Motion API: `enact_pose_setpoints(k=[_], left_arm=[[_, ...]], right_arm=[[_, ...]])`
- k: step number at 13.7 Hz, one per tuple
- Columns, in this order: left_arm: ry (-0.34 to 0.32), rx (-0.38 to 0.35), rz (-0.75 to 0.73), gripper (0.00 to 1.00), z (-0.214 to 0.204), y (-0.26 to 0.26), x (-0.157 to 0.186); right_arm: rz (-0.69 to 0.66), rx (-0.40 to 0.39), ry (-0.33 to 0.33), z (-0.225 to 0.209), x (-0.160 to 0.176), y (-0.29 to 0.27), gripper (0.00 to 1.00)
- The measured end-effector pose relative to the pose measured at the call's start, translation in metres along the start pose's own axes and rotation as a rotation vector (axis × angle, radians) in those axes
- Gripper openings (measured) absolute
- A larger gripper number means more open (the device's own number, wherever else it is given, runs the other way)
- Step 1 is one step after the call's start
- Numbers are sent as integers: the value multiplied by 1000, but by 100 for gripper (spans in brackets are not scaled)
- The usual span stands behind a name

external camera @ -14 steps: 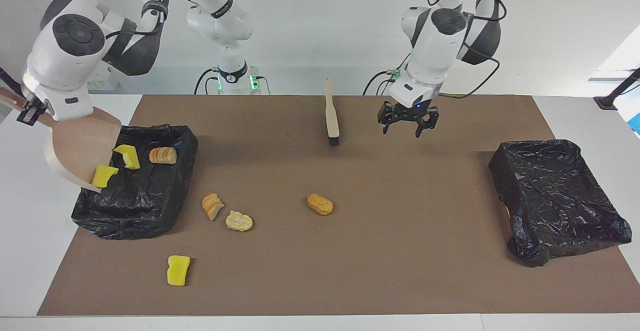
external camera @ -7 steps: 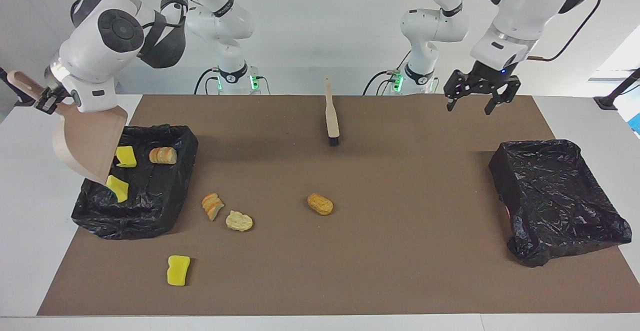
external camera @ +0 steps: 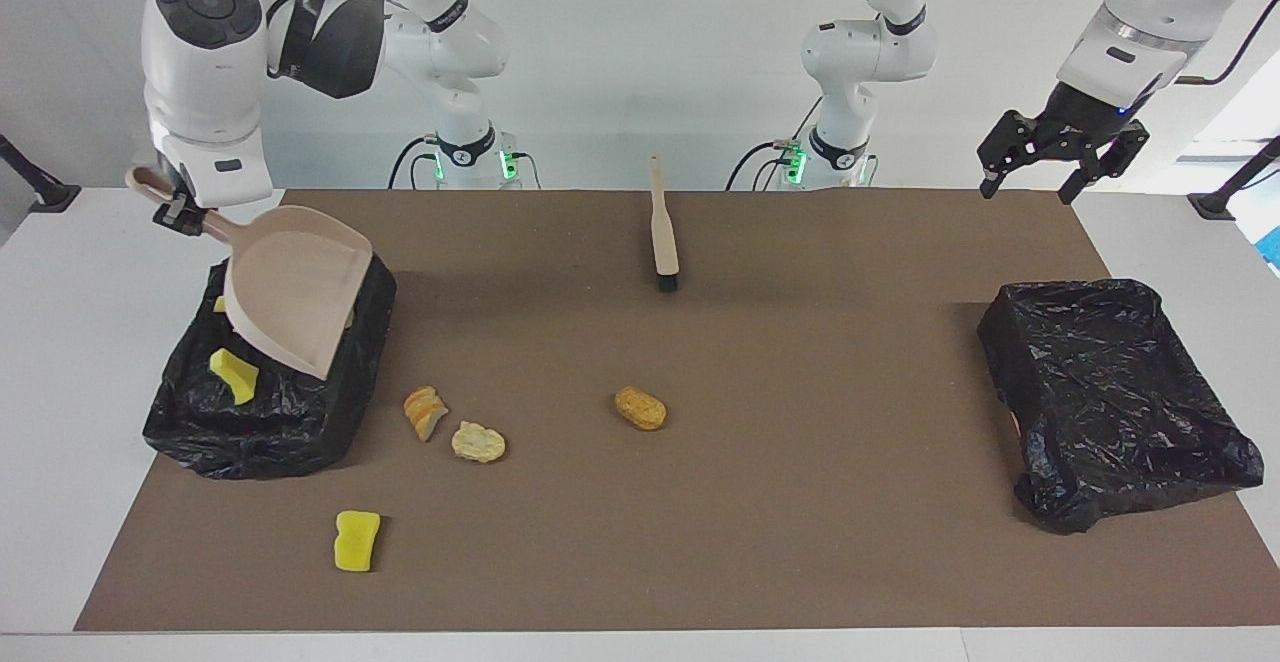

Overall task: Sweep and dump trash in bin
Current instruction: 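Lift the emptied dustpan out of the bag with the right gripper, then carry the dustpan back to the table center and set it down with the right gripper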

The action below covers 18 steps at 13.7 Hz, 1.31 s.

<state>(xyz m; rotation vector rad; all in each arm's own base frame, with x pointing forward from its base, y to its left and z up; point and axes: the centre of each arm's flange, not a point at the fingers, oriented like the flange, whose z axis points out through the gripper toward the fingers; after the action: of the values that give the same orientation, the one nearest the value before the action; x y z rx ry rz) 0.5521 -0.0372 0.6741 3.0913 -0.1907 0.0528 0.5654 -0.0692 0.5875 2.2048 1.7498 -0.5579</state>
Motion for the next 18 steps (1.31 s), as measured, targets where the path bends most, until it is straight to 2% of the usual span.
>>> enact_pose_setpoints(k=[1,5,8,11,15,18], left_arm=[[0,0,9,100,-1,1,2],[-28,-2,44,100,-2,0,-6],[-35,-3,41,100,-2,-4,-13],[-36,-4,40,100,-1,-4,-15],[-39,-4,39,100,0,-5,-15],[-39,-4,39,100,0,-5,-15]], right_arm=[[62,21,67,1,7,-3,33],[451,130,217,-4,49,-22,33],[713,179,238,-19,118,-40,33],[913,254,304,-31,194,-56,33],[1094,306,363,-44,300,-81,33],[1171,324,384,-55,354,-109,33]])
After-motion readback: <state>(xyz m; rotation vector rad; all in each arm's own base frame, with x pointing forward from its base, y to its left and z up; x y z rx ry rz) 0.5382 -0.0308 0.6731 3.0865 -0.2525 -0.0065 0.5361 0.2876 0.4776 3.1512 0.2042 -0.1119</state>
